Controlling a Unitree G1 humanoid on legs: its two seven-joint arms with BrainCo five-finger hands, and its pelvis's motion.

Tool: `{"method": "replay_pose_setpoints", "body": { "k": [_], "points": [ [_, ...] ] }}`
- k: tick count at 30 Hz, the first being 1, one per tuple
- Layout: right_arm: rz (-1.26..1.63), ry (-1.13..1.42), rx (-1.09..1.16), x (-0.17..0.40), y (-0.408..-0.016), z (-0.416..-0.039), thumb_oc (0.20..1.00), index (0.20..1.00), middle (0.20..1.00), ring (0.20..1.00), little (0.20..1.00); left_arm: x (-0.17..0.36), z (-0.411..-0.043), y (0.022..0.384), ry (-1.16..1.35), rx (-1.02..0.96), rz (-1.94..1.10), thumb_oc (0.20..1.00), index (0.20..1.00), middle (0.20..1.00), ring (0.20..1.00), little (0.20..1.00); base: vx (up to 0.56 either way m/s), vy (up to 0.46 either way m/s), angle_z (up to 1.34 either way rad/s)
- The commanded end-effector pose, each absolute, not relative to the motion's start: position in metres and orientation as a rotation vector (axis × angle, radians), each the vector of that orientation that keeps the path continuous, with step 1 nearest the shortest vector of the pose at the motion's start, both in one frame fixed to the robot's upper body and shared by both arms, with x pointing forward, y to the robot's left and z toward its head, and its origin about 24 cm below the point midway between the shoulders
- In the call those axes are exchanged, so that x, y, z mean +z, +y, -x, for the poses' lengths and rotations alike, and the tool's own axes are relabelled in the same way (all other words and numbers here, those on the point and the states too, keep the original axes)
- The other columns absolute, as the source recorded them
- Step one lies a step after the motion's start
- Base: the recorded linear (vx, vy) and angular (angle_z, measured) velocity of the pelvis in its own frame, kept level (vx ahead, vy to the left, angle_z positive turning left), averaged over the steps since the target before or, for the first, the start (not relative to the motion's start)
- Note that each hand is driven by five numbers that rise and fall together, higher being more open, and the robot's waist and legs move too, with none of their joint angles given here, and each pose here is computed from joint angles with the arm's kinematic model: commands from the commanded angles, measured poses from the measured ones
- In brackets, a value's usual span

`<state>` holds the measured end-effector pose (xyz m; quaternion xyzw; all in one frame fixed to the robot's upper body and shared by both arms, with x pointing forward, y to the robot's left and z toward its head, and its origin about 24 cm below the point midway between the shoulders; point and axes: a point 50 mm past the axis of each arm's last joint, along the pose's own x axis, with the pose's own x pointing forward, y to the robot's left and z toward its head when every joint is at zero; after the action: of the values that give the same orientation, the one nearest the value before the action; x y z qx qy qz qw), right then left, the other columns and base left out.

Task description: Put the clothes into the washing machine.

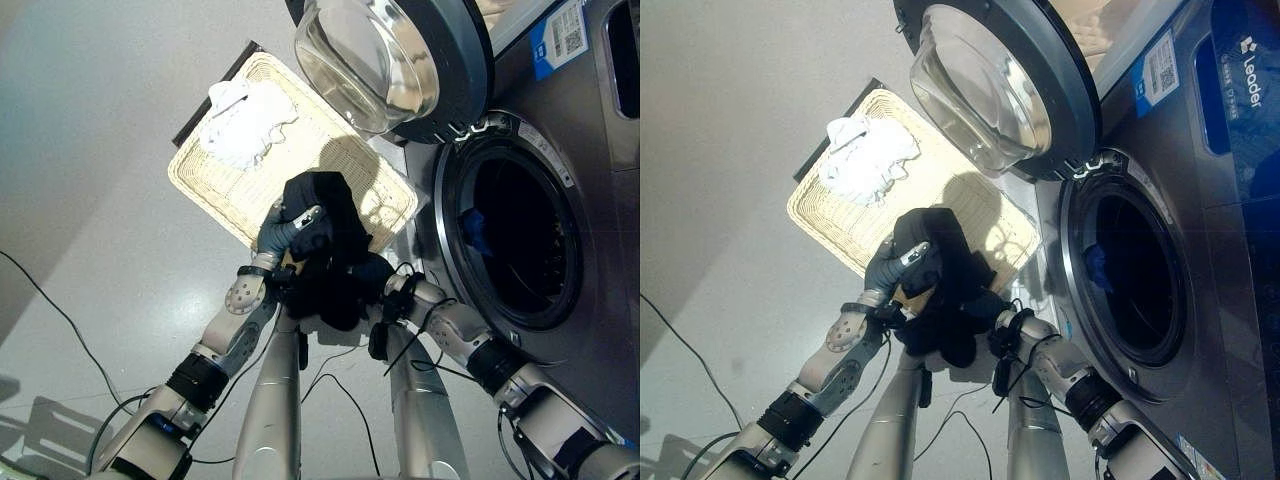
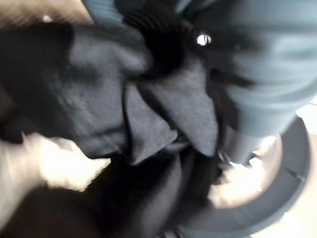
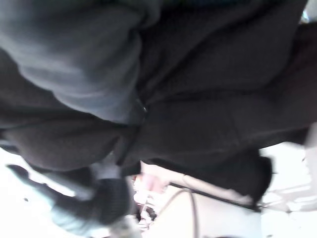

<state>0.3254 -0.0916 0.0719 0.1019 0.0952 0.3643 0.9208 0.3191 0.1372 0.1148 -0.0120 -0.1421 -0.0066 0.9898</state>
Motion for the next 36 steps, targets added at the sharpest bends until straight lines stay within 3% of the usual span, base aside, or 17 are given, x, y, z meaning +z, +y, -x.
{"method": "replay_pose_setpoints", "body": {
  "k": [1, 3, 4, 5, 8, 9, 11, 20, 23, 27, 30, 36],
  "points": [
    [-0.395, 0.136, 0.809, 0.089, -0.08, -0.322, 0.2, 0.2, 0.2, 0.2, 0.2, 0.147, -0.32, 0.147, -0.519, 0.14, -0.156, 1.0, 1.0, 1.0, 1.0, 1.0, 0.0, 0.0, 0.0],
    [-0.452, 0.144, 0.79, 0.088, -0.085, -0.323, 0.2, 0.2, 0.2, 0.2, 0.2, 0.145, -0.322, 0.152, -0.522, 0.196, -0.248, 1.0, 1.0, 1.0, 1.0, 1.0, 0.01, -0.003, -0.02],
    [-0.989, 0.13, 0.665, 0.086, -0.109, -0.328, 0.2, 0.2, 0.2, 0.2, 0.2, 0.127, -0.335, 0.186, -0.407, 0.339, -0.465, 1.0, 1.0, 1.0, 1.0, 1.0, 0.01, 0.016, -0.04],
    [-1.106, 0.105, 0.597, 0.084, -0.118, -0.33, 0.2, 0.2, 0.2, 0.2, 0.2, 0.123, -0.337, 0.189, -0.395, 0.349, -0.467, 1.0, 1.0, 1.0, 1.0, 1.0, 0.01, 0.024, -0.08],
    [-1.189, 0.076, 0.537, 0.084, -0.126, -0.333, 0.2, 0.2, 0.2, 0.2, 0.2, 0.12, -0.338, 0.191, -0.38, 0.367, -0.461, 1.0, 1.0, 1.0, 1.0, 1.0, 0.01, 0.036, -0.14],
    [-1.415, -0.026, 0.284, 0.078, -0.16, -0.338, 0.2, 0.2, 0.2, 0.2, 0.2, 0.11, -0.336, 0.203, -0.328, 0.438, -0.439, 1.0, 1.0, 1.0, 1.0, 1.0, 0.03, 0.091, -0.24],
    [-1.52, -0.119, 0.098, 0.073, -0.187, -0.338, 0.2, 0.2, 0.2, 0.2, 0.2, 0.102, -0.334, 0.213, -0.288, 0.483, -0.415, 1.0, 1.0, 1.0, 1.0, 1.0, 0.02, 0.069, -0.15],
    [-1.592, -0.475, -0.455, 0.089, -0.274, -0.324, 0.2, 0.2, 0.2, 0.2, 0.2, 0.084, -0.324, 0.238, -0.22, 0.552, -0.408, 1.0, 1.0, 1.0, 1.0, 1.0, 0.03, 0.008, -0.18],
    [-1.67, -0.796, -0.863, 0.112, -0.333, -0.29, 0.2, 0.2, 0.2, 0.2, 0.2, 0.074, -0.316, 0.244, -0.185, 0.565, -0.412, 1.0, 1.0, 1.0, 1.0, 1.0, 0.04, -0.012, -0.06],
    [-1.684, -1.195, -1.223, 0.139, -0.364, -0.241, 0.2, 0.2, 0.2, 0.2, 0.2, 0.062, -0.311, 0.24, -0.141, 0.55, -0.4, 1.0, 1.0, 1.0, 1.0, 1.0, 0.03, 0.017, -0.06],
    [-1.743, -1.378, -1.301, 0.158, -0.372, -0.224, 0.2, 0.2, 0.2, 0.2, 0.2, 0.058, -0.313, 0.236, -0.117, 0.524, -0.404, 1.0, 1.0, 1.0, 1.0, 1.0, 0.02, 0.0, -0.12],
    [-1.91, -1.399, -1.265, 0.165, -0.375, -0.23, 0.2, 0.2, 0.2, 0.2, 0.2, 0.05, -0.317, 0.229, -0.075, 0.465, -0.4, 1.0, 1.0, 1.0, 1.0, 1.0, 0.04, -0.017, -0.02]
  ]
}}
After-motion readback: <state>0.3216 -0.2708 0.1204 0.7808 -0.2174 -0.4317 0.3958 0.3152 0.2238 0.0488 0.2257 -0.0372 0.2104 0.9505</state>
